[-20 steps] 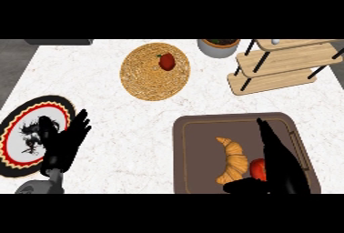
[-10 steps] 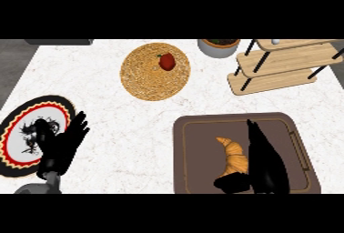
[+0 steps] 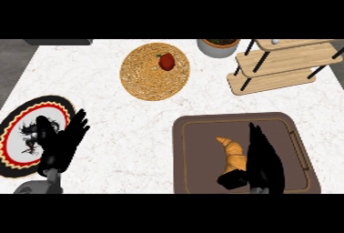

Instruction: Pick the croissant from the tray and place it in the tiered shelf

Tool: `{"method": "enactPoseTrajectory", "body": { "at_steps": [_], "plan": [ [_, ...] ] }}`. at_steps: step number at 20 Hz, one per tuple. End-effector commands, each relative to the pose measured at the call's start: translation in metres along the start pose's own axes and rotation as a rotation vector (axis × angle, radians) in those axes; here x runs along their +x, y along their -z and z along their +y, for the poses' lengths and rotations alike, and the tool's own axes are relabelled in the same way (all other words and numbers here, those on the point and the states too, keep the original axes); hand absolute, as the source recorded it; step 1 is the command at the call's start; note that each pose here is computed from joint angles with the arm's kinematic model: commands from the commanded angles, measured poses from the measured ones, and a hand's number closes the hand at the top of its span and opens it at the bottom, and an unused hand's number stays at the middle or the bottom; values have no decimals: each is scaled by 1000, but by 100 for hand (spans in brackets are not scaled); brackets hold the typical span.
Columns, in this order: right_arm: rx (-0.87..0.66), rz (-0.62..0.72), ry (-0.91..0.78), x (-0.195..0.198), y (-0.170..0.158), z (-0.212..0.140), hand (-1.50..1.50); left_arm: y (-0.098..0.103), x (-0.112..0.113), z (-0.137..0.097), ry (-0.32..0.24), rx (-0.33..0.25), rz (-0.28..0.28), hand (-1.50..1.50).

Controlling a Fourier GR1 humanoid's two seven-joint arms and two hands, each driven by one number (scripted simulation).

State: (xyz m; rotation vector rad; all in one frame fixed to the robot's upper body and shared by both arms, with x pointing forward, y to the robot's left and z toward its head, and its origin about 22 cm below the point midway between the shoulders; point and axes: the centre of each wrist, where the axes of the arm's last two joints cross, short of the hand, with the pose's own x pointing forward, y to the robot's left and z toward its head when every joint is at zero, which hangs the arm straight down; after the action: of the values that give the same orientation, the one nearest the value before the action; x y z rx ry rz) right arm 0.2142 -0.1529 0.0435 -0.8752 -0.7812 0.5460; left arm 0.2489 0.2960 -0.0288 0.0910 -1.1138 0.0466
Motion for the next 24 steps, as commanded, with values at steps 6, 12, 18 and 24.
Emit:
{"method": "enactPoseTrajectory", "body": {
  "at_steps": [6, 12, 18, 24],
  "plan": [
    [-34, 30, 37, -12, 31, 0, -150, -2, 0, 0, -2, -9, 3, 0],
    [-29, -1, 39, 4, 29, 39, -150, 2, -9, -2, 9, 14, 14, 0],
    [159, -123, -219, -9, 47, 55, 150, 14, 7, -9, -4, 5, -8, 0],
    [118, -174, -42, -9, 23, 73, 150, 11, -8, -14, -2, 1, -4, 0]
  ]
}}
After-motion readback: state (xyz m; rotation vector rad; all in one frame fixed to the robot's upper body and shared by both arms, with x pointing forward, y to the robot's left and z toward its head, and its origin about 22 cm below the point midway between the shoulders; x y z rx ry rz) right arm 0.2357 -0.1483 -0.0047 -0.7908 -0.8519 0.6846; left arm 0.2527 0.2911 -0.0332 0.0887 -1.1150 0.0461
